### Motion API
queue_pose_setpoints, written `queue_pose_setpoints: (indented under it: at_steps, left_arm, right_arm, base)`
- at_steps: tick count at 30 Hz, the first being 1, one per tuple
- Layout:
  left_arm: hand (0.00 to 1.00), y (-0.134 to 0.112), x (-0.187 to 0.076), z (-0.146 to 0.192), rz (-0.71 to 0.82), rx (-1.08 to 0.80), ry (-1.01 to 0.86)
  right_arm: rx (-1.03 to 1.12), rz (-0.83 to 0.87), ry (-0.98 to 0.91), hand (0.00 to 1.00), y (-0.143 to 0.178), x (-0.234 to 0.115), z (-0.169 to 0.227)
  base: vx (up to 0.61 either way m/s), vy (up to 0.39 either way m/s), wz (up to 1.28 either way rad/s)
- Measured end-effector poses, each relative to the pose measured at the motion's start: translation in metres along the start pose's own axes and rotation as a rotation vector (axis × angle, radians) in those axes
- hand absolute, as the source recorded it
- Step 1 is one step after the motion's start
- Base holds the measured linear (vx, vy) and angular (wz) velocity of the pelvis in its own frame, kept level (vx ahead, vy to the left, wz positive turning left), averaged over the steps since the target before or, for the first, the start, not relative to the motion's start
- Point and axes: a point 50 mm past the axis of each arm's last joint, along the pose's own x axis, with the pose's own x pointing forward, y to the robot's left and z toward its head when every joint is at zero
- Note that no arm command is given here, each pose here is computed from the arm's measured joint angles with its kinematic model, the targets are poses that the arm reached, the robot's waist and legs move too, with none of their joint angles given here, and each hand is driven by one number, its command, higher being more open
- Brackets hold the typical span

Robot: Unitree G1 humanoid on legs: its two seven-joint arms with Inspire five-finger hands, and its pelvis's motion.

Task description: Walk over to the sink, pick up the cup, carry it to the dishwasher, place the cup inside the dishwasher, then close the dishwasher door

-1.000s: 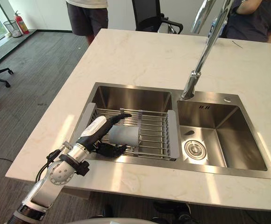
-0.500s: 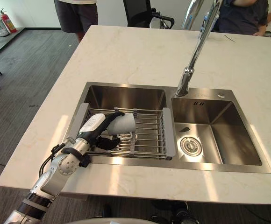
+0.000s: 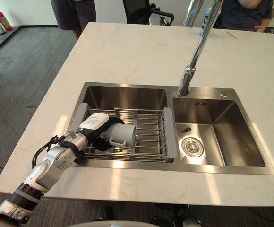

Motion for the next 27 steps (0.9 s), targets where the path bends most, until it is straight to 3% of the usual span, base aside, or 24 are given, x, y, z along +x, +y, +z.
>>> queue_pose_setpoints:
  at_steps: [8,14,20,27]
  left_arm:
    - [0.3,-0.006,0.004,-0.001,0.011,-0.195,0.017]
    - [0.3,-0.006,0.007,0.02,0.15,-0.623,-0.068]
    - [0.3,0.003,-0.017,0.041,0.337,-1.034,-0.187]
    - [0.3,0.019,-0.048,0.052,0.52,-1.234,-0.295]
  right_arm:
    - [0.006,0.003,0.02,0.9,0.0,0.0,-0.004]
    - [0.016,0.003,0.037,0.9,-0.001,-0.001,-0.007]
    - [0.026,-0.006,0.05,0.9,-0.003,-0.002,-0.011]
    - [0.037,-0.028,0.069,0.9,-0.007,-0.006,-0.019]
  base:
    - [0.0,0.0,0.0]
    - [0.0,0.0,-0.02]
    - [0.0,0.001,-0.09]
    - [-0.06,0.006,-0.22]
